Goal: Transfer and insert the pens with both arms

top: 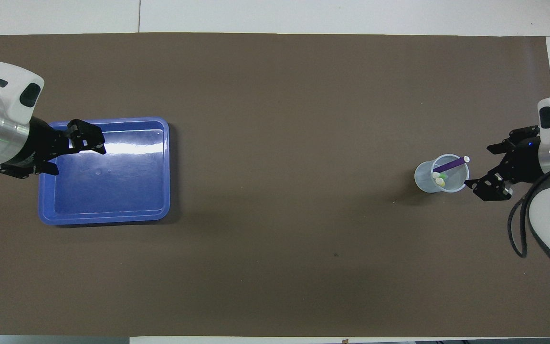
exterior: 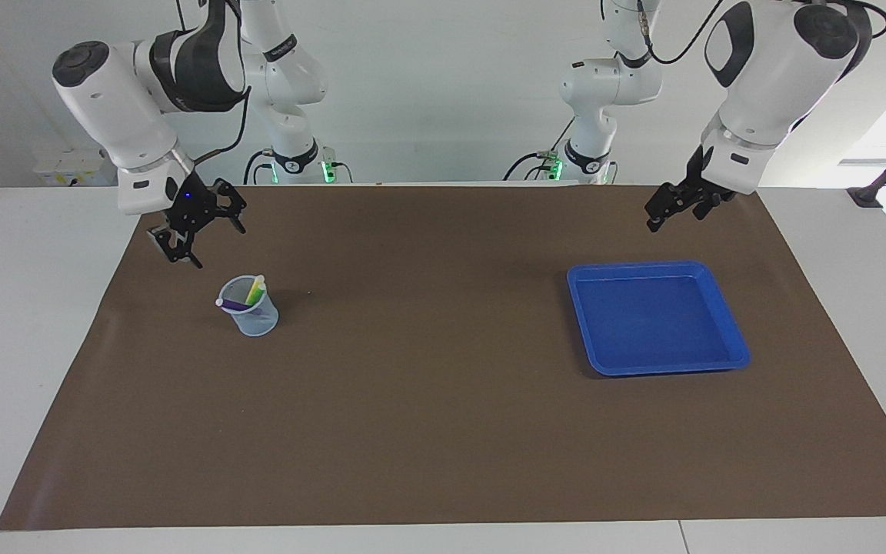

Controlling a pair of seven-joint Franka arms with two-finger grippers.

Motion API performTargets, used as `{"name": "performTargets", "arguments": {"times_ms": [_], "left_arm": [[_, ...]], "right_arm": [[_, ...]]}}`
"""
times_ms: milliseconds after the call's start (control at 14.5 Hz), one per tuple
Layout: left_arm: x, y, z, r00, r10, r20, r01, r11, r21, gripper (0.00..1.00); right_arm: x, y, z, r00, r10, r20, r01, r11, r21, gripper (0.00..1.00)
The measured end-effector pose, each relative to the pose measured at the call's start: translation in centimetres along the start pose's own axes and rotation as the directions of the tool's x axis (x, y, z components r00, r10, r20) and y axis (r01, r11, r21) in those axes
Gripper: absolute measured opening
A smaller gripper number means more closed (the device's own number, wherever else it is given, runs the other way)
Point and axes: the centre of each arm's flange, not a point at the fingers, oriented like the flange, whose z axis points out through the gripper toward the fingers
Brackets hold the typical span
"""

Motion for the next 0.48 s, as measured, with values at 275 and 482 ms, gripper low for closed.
{"name": "performTargets", "arguments": {"times_ms": [275,482], "left_arm": [[-1.4,-0.7,-2.4,0.979,0.197,0.05,-0.197,0.98,0.002,1.0],[-1.3,-0.7,-1.9,0.973,0.226,0.047,-0.226,0.974,0.0,1.0]], "right_arm": [[0.6,-0.2,-2.9,0.972,0.234,0.028,-0.235,0.972,0.026,1.0],[0.7,-0.7,-4.9,0.905,0.42,0.062,-0.423,0.906,0.037,1.0]]}}
